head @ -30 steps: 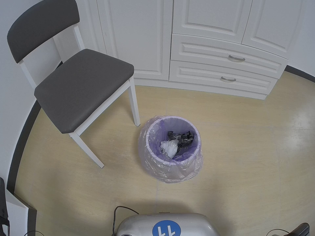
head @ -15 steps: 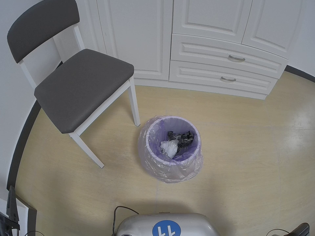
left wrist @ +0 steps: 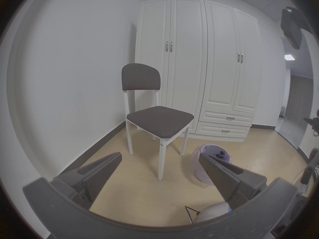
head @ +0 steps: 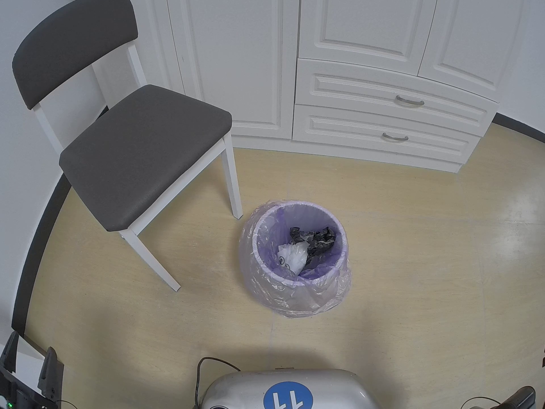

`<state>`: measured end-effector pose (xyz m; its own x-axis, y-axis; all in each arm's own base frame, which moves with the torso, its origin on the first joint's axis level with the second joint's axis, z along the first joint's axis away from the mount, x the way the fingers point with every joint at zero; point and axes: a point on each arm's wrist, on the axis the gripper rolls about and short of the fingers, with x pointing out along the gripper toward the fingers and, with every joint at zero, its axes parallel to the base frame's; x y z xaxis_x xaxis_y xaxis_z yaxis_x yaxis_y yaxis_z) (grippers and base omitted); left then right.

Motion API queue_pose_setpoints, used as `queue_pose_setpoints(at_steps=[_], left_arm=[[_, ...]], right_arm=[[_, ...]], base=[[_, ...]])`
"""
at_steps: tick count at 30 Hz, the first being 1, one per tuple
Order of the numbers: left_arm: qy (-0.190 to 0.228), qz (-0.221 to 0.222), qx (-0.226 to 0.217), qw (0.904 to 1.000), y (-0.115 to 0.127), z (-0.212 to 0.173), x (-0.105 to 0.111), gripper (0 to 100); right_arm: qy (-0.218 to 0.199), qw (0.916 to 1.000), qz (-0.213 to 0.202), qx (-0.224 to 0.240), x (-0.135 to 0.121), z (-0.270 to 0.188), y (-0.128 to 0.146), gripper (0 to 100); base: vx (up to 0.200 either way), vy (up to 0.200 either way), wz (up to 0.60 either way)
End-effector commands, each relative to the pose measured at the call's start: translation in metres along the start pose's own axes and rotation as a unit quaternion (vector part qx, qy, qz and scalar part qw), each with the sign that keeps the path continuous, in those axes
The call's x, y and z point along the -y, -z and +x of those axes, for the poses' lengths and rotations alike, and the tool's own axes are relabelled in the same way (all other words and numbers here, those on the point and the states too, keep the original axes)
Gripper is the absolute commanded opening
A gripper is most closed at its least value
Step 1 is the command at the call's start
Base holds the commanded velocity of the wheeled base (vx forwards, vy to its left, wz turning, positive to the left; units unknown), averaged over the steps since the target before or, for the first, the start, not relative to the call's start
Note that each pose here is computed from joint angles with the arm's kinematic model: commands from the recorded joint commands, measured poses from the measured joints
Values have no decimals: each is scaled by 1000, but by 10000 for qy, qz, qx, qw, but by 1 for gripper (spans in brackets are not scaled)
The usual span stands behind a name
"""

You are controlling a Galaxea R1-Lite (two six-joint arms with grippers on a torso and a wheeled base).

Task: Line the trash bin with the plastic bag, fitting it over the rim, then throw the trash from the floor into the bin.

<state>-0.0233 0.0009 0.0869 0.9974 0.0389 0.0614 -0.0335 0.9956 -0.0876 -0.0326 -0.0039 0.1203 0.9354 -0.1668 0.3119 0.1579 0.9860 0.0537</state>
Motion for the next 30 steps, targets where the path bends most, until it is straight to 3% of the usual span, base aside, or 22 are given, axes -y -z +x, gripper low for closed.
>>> queue_pose_setpoints(at_steps=[1, 7, 13, 30], left_arm=[[-35, 94, -98, 9999, 7, 0, -1, 100], [-40, 112, -159, 9998, 8, 0, -1, 100], [-40, 120, -167, 9998, 8, 0, -1, 100], [-40, 112, -167, 9998, 8, 0, -1, 100]], right_arm=[[4, 9996, -123, -256, 0, 0, 19, 100], [-11, 9990, -115, -437, 0, 0, 22, 100], [-263, 9915, -267, -1246, -1, -3, 39, 100], [-972, 9865, -326, -1274, -4, -4, 40, 100]], base=[[0, 0, 0], [0, 0, 0], [0, 0, 0], [0, 0, 0]])
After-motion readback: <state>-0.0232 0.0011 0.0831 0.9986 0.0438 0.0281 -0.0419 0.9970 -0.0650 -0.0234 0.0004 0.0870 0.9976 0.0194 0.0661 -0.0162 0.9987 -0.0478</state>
